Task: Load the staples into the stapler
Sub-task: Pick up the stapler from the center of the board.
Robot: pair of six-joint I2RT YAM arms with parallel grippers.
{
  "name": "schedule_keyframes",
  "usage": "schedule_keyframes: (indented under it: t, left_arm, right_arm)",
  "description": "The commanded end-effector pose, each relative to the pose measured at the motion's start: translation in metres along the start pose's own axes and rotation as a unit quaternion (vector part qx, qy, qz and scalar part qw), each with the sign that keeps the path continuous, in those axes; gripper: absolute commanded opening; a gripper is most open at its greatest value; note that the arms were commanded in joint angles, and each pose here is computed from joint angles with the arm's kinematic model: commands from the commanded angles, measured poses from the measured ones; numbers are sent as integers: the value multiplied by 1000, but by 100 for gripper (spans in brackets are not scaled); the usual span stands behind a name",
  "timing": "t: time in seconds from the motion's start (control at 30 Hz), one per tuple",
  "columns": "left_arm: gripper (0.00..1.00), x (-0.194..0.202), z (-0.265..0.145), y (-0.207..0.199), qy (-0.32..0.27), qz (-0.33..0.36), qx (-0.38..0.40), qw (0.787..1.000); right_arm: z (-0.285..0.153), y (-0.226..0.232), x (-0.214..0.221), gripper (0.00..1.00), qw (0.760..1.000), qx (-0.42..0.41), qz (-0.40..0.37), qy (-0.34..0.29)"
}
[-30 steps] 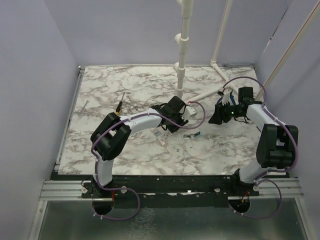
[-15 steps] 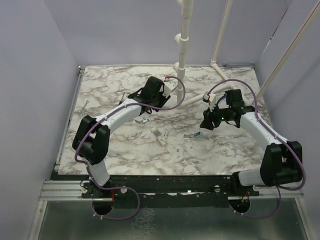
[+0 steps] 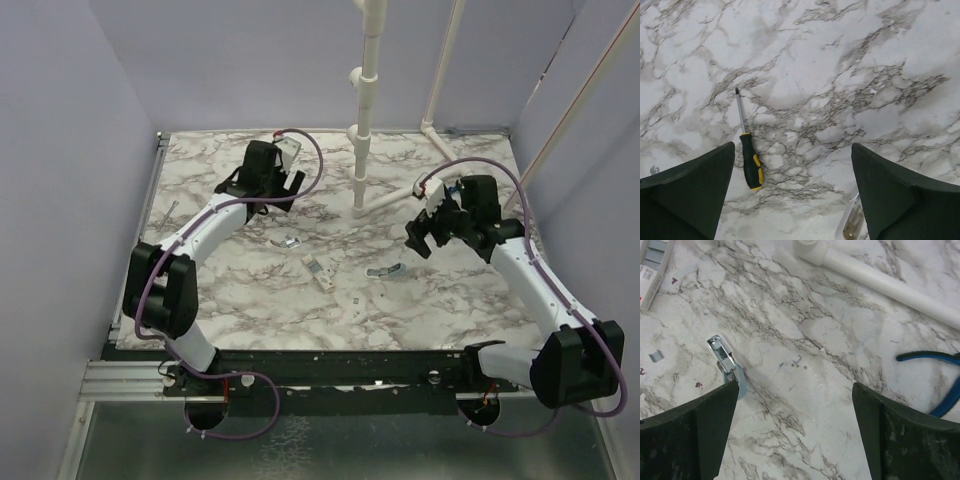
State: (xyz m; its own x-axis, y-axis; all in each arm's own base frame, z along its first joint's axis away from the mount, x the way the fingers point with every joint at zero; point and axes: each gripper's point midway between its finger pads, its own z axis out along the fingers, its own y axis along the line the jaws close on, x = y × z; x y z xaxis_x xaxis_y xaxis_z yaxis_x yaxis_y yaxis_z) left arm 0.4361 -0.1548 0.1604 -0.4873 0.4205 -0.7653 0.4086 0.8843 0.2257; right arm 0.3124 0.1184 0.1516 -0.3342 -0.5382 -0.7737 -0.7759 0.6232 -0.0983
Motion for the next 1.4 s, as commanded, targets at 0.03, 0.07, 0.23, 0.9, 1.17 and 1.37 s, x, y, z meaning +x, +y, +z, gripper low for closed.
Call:
schedule_keyframes:
  t: [0.03,0.07,0.23,0.9,1.17,1.37]
  left_arm:
    - [99,-16,-20,32,-41,-50,-21,998]
    - [99,-19,-24,35,-50,-54,-21,997]
    - [99,-28,-37,42,-85,-74,2,994]
    - [99,-2,-21,-38,-72,-79,249,963]
    - [99,-2,-19,-49,-69,-77,254,962]
    - [99,1,-15,-50,-64,-82,252,962]
  right_arm:
    - [-37,-33,-36,100,993,115,-9,-38]
    - [-42,-36,-39,100,991,128,-7,-42]
    - [-52,-51,-40,100,979,191,39,-58]
    - [47,64,28,88,984,-165,58,42]
    - [71,69,46,68,962,-215,117,123]
    - [76,73,64,59,945,-242,134,176]
